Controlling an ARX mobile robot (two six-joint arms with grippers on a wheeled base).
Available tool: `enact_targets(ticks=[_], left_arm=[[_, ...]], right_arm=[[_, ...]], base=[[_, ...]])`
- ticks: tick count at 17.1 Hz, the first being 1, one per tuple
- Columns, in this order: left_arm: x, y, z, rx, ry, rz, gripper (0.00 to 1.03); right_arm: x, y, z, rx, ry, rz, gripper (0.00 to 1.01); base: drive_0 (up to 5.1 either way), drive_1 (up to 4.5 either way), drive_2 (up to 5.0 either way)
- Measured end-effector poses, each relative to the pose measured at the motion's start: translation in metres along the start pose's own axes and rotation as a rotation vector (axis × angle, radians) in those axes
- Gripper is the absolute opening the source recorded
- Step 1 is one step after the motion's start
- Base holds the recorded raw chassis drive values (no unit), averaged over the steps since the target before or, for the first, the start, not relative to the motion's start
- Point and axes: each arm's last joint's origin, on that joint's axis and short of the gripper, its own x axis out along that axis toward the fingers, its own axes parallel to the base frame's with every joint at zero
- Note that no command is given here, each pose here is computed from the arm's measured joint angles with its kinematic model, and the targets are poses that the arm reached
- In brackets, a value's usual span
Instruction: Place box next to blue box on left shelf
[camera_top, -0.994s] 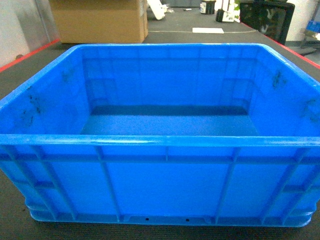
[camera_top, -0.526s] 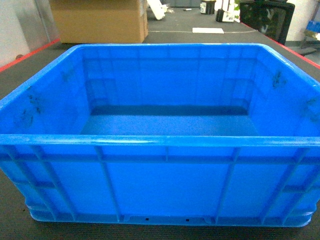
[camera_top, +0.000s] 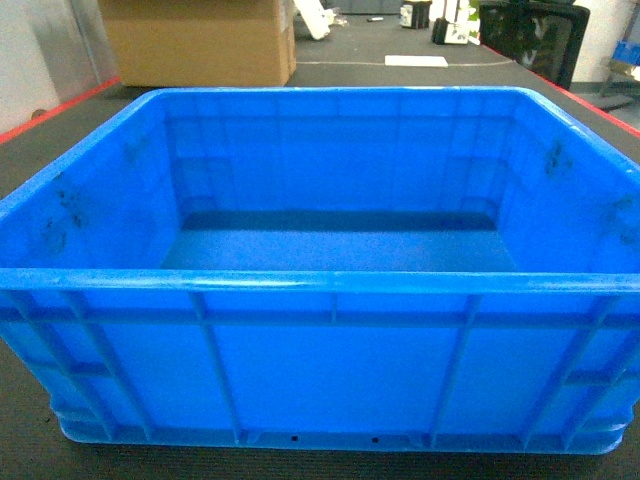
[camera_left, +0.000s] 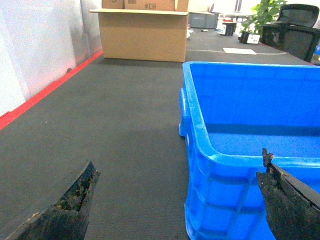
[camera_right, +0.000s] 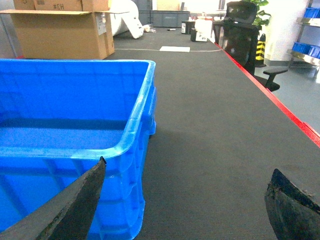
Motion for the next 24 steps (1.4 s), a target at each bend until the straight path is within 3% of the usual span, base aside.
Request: enact_targets(ticks=[18,19,20,21,22,23,24], left_arm=[[0.0,0.0,0.0,0.0,0.0,0.0,0.98],[0.002,-0.001,-0.001,-0.012,0.013,-0.038,0.98],[0.009,-0.004,0.005,-0.015,0.009,-0.071,0.98],[0.021,-0.007,0.018,-0.025,-0.006,-0.108,0.98],[0.036,-0.009,0.038,-0.027,-0.044,-0.118,0.98],[0.067,-0.013,0.069,-0.031,-0.096,-0.137,0.98],[0.121,-0.02,0.083,-0.029,-0.02,-0.128,0.98]], right_arm=[[0.0,0.0,0.0,0.0,0.0,0.0,0.98],[0.0,0.0,-0.001,0.001,0.015,-0.028,0.98],[0.007,0.003,0.002,0.0,0.048,-0.121,0.98],[0.019,0.005,0.019,0.003,0.035,-0.162,0.98],[0.032,0.006,0.042,0.011,-0.006,-0.165,0.98],[0.062,0.008,0.078,0.032,-0.024,-0.128,0.98],[0.117,0.012,0.094,0.053,0.131,-0.062,0.98]], base=[[0.0,0.0,0.0],[0.0,0.0,0.0],[0.0,0.0,0.0],[0.0,0.0,0.0],[0.0,0.0,0.0],[0.0,0.0,0.0],[0.0,0.0,0.0]])
